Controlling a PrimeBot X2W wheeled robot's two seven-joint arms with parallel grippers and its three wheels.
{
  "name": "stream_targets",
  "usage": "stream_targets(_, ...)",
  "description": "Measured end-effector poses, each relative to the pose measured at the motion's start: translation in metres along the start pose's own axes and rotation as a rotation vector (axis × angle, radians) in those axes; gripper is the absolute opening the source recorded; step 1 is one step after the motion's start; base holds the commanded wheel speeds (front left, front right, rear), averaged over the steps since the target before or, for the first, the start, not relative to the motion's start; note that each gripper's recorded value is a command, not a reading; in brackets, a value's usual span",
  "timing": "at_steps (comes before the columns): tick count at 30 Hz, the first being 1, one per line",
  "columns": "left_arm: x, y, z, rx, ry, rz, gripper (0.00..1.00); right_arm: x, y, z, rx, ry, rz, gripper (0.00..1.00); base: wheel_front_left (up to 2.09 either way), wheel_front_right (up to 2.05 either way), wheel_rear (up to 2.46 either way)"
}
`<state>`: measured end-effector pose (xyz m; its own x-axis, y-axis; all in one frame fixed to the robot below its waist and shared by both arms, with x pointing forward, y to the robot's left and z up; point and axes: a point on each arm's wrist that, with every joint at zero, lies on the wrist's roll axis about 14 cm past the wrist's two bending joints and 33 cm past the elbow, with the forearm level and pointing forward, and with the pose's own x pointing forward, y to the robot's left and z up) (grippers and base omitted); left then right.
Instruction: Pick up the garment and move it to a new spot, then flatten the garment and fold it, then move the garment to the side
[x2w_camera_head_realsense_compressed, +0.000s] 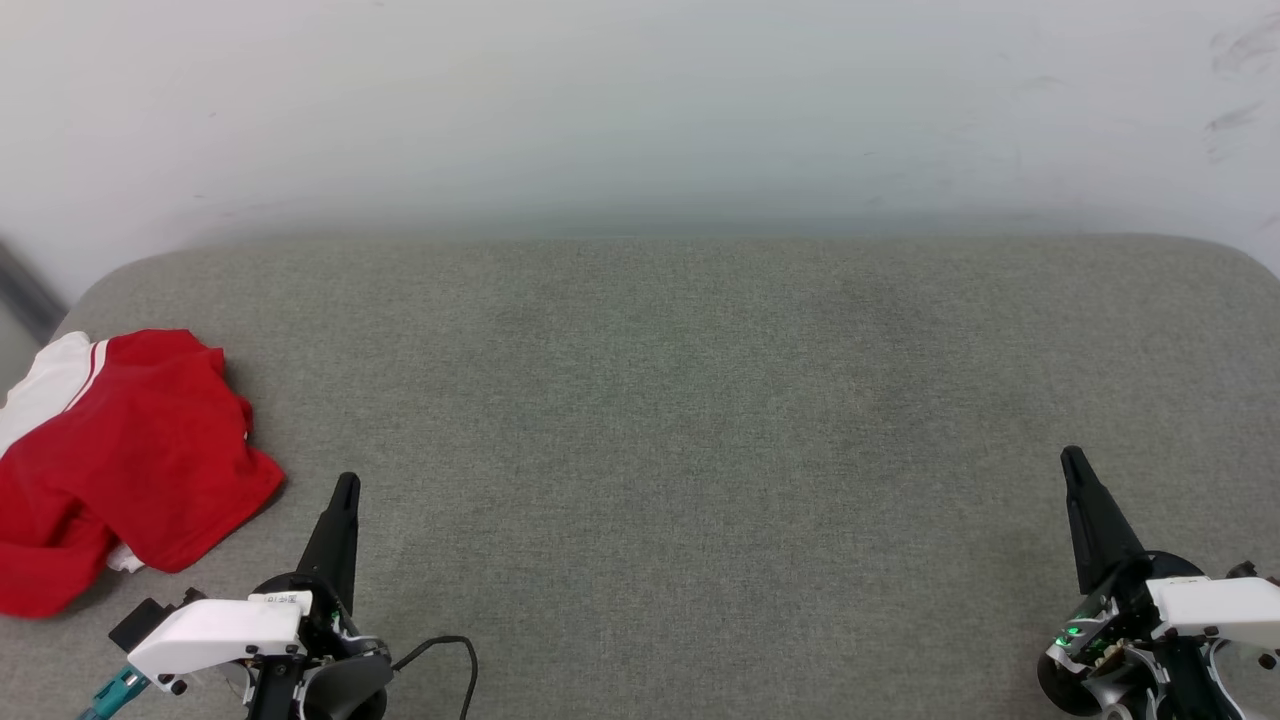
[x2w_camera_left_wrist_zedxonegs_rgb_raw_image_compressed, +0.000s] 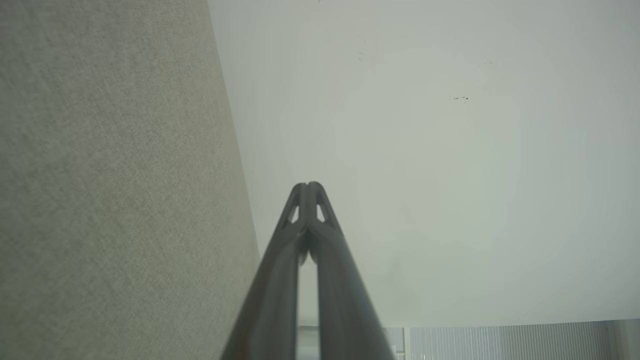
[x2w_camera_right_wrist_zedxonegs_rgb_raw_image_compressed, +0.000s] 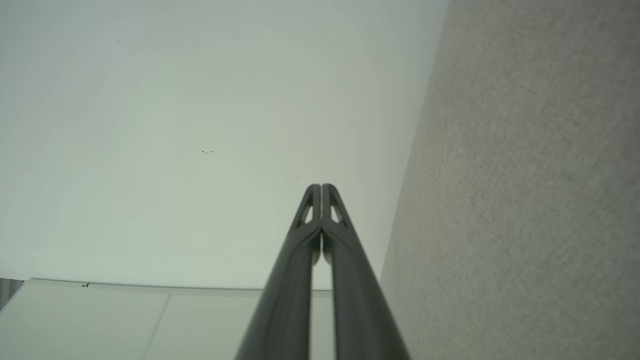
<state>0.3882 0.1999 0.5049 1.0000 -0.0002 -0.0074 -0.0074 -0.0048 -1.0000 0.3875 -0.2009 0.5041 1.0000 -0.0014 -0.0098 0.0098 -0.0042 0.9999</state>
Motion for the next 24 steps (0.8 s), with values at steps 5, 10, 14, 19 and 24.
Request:
stream_targets(5, 0.0000, 0.0000, 0.0002, 0.000, -0.001, 0.000, 0.00, 0.0000, 0.0000, 0.0000, 0.000, 0.000, 0.000, 0.00, 0.00, 0.00, 0.00)
stream_targets(10, 0.0000, 0.0000, 0.0000, 0.000, 0.000, 0.000, 0.00, 0.0000, 0.0000, 0.0000, 0.000, 0.000, 0.000, 0.00, 0.00, 0.00, 0.00)
stream_targets(14, 0.0000, 0.0000, 0.0001, 0.000, 0.000, 0.000, 0.00, 0.0000, 0.0000, 0.0000, 0.000, 0.000, 0.000, 0.00, 0.00, 0.00, 0.00)
stream_targets(19, 0.0000, 0.0000, 0.0000, 0.000, 0.000, 0.000, 0.00, 0.0000, 0.0000, 0.0000, 0.000, 0.000, 0.000, 0.00, 0.00, 0.00, 0.00)
stream_targets(24, 0.0000, 0.0000, 0.0002, 0.000, -0.001, 0.000, 0.00, 0.0000, 0.0000, 0.0000, 0.000, 0.000, 0.000, 0.00, 0.00, 0.00, 0.00)
